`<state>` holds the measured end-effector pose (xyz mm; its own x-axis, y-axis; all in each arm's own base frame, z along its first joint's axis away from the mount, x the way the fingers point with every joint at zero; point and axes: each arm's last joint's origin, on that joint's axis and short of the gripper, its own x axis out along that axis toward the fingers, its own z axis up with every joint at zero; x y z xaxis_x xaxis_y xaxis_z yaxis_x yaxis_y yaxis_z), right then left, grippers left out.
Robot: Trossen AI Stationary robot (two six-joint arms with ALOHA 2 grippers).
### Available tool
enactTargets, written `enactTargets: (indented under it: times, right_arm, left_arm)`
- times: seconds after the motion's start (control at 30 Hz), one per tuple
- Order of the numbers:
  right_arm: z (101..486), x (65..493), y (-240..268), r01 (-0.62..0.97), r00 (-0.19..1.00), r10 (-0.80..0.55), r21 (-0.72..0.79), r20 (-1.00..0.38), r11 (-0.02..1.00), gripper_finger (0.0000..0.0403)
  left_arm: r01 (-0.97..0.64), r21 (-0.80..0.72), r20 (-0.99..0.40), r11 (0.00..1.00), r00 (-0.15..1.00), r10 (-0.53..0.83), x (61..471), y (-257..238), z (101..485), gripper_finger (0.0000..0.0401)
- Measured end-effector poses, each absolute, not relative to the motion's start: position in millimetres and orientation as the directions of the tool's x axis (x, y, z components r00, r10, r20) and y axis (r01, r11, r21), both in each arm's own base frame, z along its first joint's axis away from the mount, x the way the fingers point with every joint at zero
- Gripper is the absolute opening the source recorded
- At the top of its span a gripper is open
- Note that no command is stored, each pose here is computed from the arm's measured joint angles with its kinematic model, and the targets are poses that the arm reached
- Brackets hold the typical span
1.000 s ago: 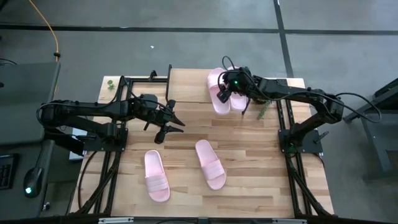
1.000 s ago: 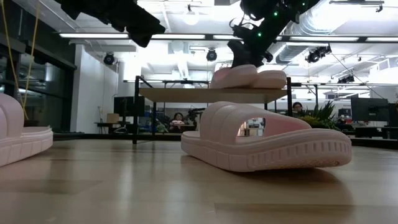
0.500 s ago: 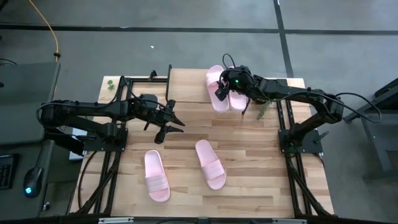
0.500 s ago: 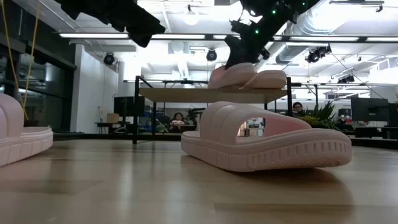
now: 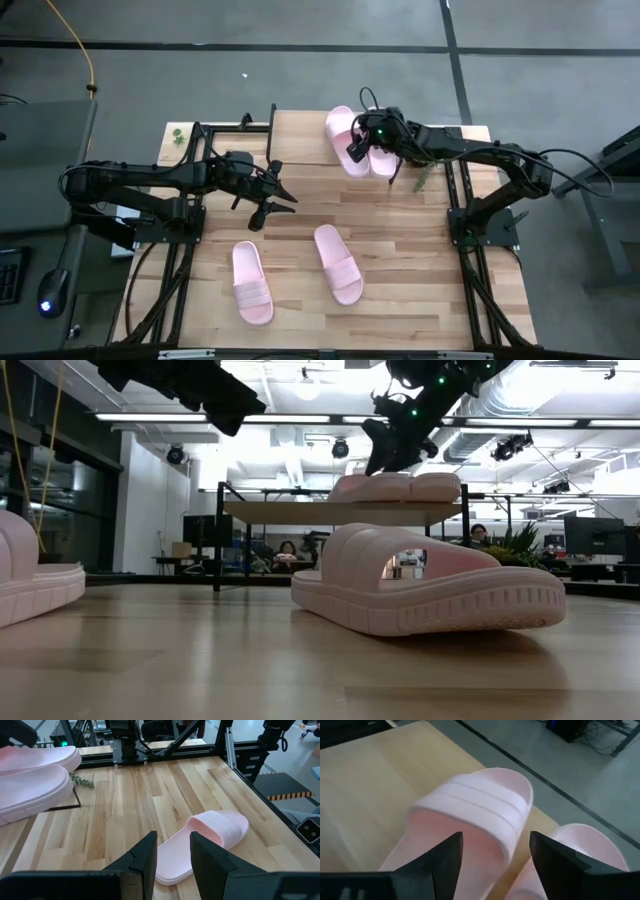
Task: Pick and place slides into the shelf
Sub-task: Put the pink slide on the shelf
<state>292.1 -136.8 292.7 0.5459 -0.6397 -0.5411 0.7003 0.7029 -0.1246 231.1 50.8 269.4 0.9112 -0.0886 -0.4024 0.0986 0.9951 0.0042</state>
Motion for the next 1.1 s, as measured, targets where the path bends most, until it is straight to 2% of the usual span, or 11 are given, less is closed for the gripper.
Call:
enactTargets:
  times: [0.3,0.47,1.1]
  right_arm:
    - [297,301,-126,0.617,0.649,-0.561,-0.077,-0.514,0.783,0.0222]
    - [305,306,-127,0.587,0.705,-0.558,-0.081,-0.437,0.806,0.0222]
    - [293,330,-157,0.545,0.748,-0.523,-0.071,-0.408,0.835,0.0222]
  left_arm:
    - [0.099,0.004,-0.403,0.995,0.911,-0.089,231,51,269,0.0101]
    - [0.099,0.004,-0.402,0.995,0.911,-0.089,231,51,269,0.0101]
    - [0.098,0.008,-0.394,0.995,0.915,-0.087,231,51,270,0.0101]
